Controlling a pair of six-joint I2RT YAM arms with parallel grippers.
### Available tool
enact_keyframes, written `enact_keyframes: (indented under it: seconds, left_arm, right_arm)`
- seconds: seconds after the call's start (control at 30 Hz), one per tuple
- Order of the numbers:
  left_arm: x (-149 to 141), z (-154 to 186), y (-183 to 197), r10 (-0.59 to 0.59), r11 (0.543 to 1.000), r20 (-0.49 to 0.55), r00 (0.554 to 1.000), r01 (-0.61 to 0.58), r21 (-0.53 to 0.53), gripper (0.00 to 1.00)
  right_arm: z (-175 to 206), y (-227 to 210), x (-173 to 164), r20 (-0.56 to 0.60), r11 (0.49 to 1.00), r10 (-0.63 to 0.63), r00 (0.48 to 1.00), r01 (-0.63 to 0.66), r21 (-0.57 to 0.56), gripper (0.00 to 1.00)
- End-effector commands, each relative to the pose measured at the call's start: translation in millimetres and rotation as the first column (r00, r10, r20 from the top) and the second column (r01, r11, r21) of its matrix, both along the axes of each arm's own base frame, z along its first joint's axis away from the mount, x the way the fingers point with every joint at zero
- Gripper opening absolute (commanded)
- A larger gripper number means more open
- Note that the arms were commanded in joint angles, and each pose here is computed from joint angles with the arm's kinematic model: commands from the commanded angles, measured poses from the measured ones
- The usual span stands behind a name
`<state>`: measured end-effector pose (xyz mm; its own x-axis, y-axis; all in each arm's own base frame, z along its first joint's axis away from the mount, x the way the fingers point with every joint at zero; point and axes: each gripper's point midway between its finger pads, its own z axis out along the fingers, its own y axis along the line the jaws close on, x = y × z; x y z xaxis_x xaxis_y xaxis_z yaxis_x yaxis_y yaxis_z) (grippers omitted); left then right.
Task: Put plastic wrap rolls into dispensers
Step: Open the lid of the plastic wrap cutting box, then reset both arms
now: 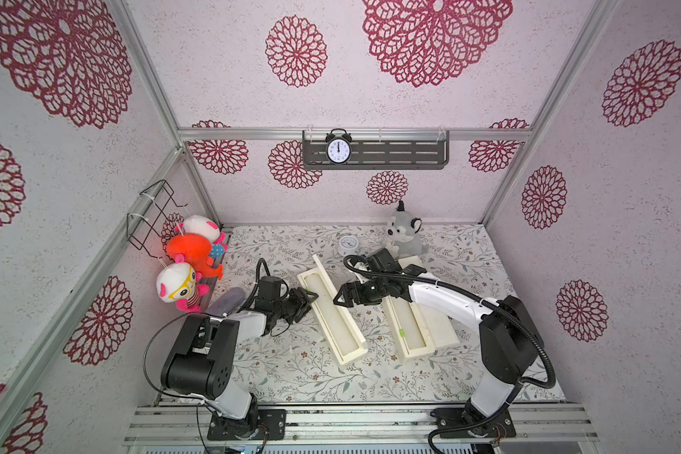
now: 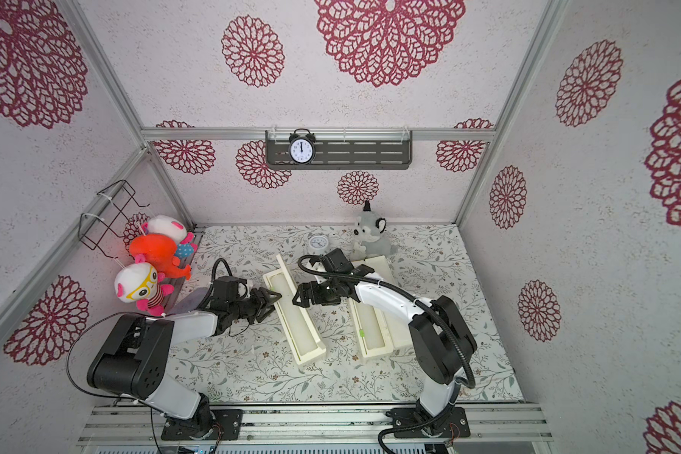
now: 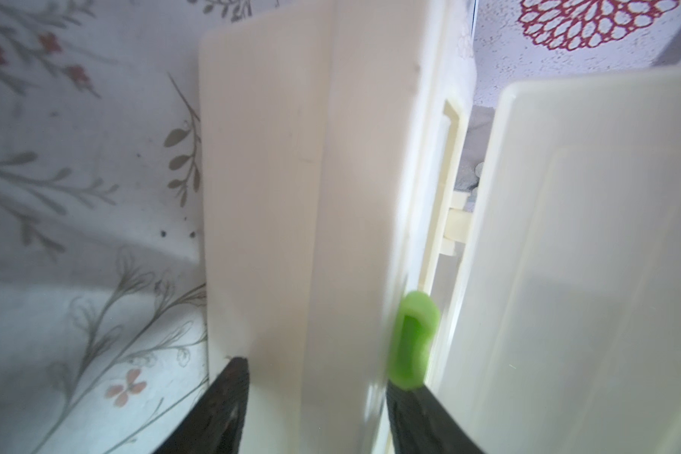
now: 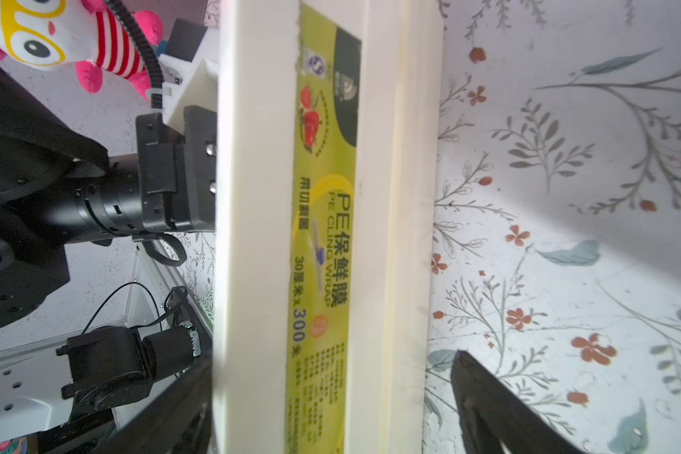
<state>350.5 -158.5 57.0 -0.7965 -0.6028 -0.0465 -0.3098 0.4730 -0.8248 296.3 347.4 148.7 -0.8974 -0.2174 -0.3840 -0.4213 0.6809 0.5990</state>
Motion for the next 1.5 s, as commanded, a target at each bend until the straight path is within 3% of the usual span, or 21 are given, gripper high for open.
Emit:
enact_keyframes:
  seconds: [0.0, 0.3, 0.5, 0.63, 0.83, 0.97, 1.03, 1.2, 1.27, 1.37, 1.47]
  left_arm:
    - [2.9, -6.3, 1.1, -0.008, 1.000, -0.009, 1.000, 0.008, 0.029, 0.58]
    - [8.7, -8.6, 16.6, -0.015, 0.997, -0.025, 1.000, 0.017, 0.077, 0.58]
    - [21.7, 0.6, 23.3, -0.059, 0.989, -0.012, 0.998, 0.060, 0.137, 0.58]
    - [37.7, 14.4, 21.5, -0.103, 0.980, 0.016, 0.995, 0.099, 0.173, 0.59]
    - [41.5, 40.1, 39.4, -0.125, 0.940, 0.059, 0.990, 0.099, 0.327, 0.65]
    - [44.5, 71.0, 71.1, -0.108, 0.855, 0.175, 0.979, 0.001, 0.518, 0.80]
    - [46.5, 87.5, 86.4, -0.106, 0.801, 0.257, 0.960, -0.071, 0.594, 0.86]
    - [48.6, 125.3, 119.3, -0.124, 0.656, 0.483, 0.867, -0.293, 0.696, 0.94]
    - [45.8, 128.1, 135.8, -0.126, 0.577, 0.530, 0.838, -0.373, 0.727, 0.95]
    - [40.3, 121.9, 162.0, -0.102, 0.476, 0.532, 0.840, -0.428, 0.768, 0.96]
    - [34.4, 114.5, 187.4, -0.080, 0.413, 0.554, 0.829, -0.478, 0.775, 0.98]
  right_arm:
    - [11.9, -20.2, 7.2, 0.036, 0.999, -0.044, 0.998, 0.044, -0.016, 0.92]
    - [9.5, -56.3, 15.3, 0.105, 0.985, -0.113, 0.988, 0.125, -0.120, 0.92]
    - [26.4, -94.3, 30.1, 0.220, 0.958, -0.207, 0.953, 0.243, -0.150, 0.94]
    - [37.5, -149.6, 49.6, 0.369, 0.890, -0.308, 0.877, 0.402, -0.213, 0.97]
    - [48.0, -224.8, 65.8, 0.636, 0.777, -0.367, 0.679, 0.599, -0.191, 0.98]
    - [42.2, -262.6, 65.9, 0.756, 0.712, -0.345, 0.556, 0.680, -0.176, 0.98]
    - [35.6, -274.7, 66.2, 0.777, 0.701, -0.346, 0.527, 0.695, -0.159, 0.98]
    - [18.2, -298.6, 67.2, 0.823, 0.664, -0.349, 0.448, 0.738, -0.121, 0.98]
    - [10.5, -305.5, 67.3, 0.826, 0.661, -0.369, 0.426, 0.745, -0.089, 0.99]
    - [1.7, -309.1, 68.4, 0.829, 0.665, -0.377, 0.414, 0.743, -0.069, 0.98]
    - [-3.2, -311.4, 71.0, 0.831, 0.662, -0.365, 0.420, 0.745, -0.086, 0.98]
